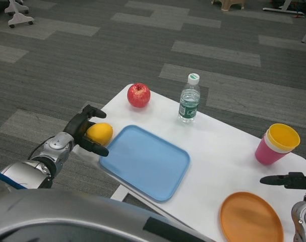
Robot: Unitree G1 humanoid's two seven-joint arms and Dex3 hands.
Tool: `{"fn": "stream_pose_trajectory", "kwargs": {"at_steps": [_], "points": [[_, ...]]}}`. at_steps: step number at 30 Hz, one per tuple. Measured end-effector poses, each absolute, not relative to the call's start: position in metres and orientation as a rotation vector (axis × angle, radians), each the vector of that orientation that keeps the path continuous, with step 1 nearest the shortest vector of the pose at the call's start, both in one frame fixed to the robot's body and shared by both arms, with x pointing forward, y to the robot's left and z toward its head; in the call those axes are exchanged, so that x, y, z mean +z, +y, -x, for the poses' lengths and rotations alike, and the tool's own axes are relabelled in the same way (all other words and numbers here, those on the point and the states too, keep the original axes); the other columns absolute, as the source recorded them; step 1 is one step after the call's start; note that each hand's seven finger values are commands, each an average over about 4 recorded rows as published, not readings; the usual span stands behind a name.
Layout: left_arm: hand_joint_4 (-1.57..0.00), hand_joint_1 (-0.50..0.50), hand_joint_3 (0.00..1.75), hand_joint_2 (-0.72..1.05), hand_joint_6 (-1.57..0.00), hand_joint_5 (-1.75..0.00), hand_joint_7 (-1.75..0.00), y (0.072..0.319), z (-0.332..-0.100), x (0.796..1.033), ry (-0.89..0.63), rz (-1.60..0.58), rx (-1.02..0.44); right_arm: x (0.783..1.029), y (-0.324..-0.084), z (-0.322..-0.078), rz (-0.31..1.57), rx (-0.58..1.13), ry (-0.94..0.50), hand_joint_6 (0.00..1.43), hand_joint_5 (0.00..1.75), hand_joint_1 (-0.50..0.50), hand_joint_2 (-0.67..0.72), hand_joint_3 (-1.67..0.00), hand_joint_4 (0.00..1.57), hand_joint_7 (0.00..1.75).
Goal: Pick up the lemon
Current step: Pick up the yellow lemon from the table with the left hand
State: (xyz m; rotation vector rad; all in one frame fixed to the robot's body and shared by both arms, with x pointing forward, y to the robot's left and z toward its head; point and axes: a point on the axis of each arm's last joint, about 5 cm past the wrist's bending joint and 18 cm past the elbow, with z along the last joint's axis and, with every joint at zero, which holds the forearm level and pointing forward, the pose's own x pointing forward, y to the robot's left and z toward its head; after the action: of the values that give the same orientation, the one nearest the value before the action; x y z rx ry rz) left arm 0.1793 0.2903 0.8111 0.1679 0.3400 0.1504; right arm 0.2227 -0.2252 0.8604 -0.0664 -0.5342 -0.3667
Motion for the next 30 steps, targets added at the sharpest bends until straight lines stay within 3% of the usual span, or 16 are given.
{"fn": "stream_pose_trajectory", "kwargs": {"at_steps": [5,17,19,21,22,27,30], "points": [[-0.07,0.5,0.09,-0.37,-0.05,-1.33,-1.68,0.291,-0.18,0.811,0.344,-0.166,0.147,0.86,-0.225,-0.223,0.066,-0.367,-0.534,0.0,0.0,-0.46,0.6,0.0,0.0,0.0],[0.0,0.5,0.09,-0.46,0.0,-1.44,-1.68,0.295,-0.18,0.813,0.368,-0.145,0.141,0.86,-0.225,-0.223,0.066,-0.366,-0.534,0.0,0.0,-0.46,0.6,0.0,0.0,0.0],[0.0,0.5,0.09,-0.17,0.0,-1.44,-1.68,0.297,-0.182,0.814,0.389,-0.149,0.132,0.86,-0.225,-0.223,0.066,-0.366,-0.534,0.0,0.0,-0.46,0.6,0.0,0.0,0.0],[0.0,0.5,0.09,0.36,0.0,-1.51,-1.68,0.299,-0.185,0.817,0.421,-0.144,0.116,0.86,-0.225,-0.223,0.066,-0.366,-0.533,0.0,0.0,-0.46,0.57,0.0,0.0,0.0],[0.0,0.5,0.09,0.52,0.0,-1.57,-1.68,0.3,-0.188,0.819,0.44,-0.143,0.105,0.86,-0.225,-0.223,0.066,-0.365,-0.533,0.0,0.0,-0.46,0.55,0.0,0.0,0.0],[0.0,0.5,0.09,0.74,0.0,-1.75,-1.68,0.305,-0.196,0.827,0.557,-0.19,0.067,0.86,-0.225,-0.223,0.066,-0.364,-0.532,0.0,0.0,-0.46,0.58,0.0,0.0,0.0],[0.0,0.5,0.09,0.78,0.0,-1.75,-1.71,0.306,-0.196,0.828,0.576,-0.201,0.064,0.86,-0.225,-0.223,0.065,-0.364,-0.532,0.0,0.0,-0.46,0.58,0.0,0.0,0.0]]}}
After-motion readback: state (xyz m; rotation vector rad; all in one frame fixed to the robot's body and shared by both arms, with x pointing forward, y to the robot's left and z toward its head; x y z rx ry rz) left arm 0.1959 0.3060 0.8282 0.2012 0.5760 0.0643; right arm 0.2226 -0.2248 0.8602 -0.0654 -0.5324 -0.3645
